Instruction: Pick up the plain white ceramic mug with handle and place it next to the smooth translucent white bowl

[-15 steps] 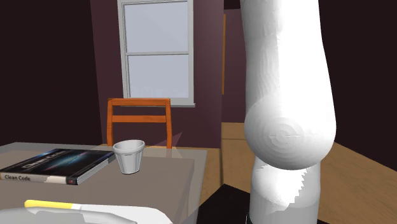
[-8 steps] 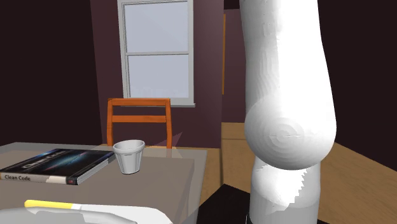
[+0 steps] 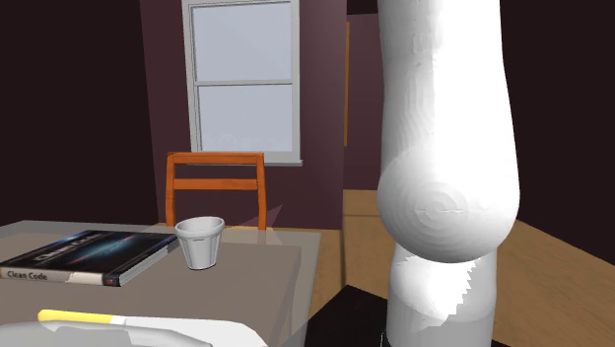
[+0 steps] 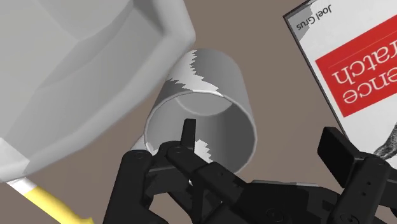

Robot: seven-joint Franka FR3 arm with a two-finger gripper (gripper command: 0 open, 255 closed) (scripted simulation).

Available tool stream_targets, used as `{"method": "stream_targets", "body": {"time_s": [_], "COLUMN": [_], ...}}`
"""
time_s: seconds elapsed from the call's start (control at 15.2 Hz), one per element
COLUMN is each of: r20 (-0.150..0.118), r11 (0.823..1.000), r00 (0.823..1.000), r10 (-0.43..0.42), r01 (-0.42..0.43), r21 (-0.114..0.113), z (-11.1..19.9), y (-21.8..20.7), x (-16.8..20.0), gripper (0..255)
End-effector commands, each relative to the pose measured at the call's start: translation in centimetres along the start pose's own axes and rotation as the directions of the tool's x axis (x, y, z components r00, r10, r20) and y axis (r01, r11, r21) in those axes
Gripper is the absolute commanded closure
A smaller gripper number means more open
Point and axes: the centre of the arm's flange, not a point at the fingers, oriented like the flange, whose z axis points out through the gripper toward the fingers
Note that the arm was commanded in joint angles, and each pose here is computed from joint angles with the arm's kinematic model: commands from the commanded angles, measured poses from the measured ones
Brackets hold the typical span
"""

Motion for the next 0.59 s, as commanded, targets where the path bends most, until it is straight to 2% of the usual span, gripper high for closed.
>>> {"method": "stream_targets", "body": {"time_s": [0.0, 0.07, 0.53], "r20": [0.002, 0.002, 0.002], "r11": [1.000, 1.000, 1.000], "r00": [1.000, 1.000, 1.000], "r10": [0.000, 0.000, 0.000], "r01": [0.000, 0.000, 0.000], "r21": [0.000, 0.000, 0.000], "z": [-2.2, -3.3, -3.3], "y": [0.1, 0.1, 0.1], "x": [0.1, 0.1, 0.1], "gripper": [0, 0, 0]}}
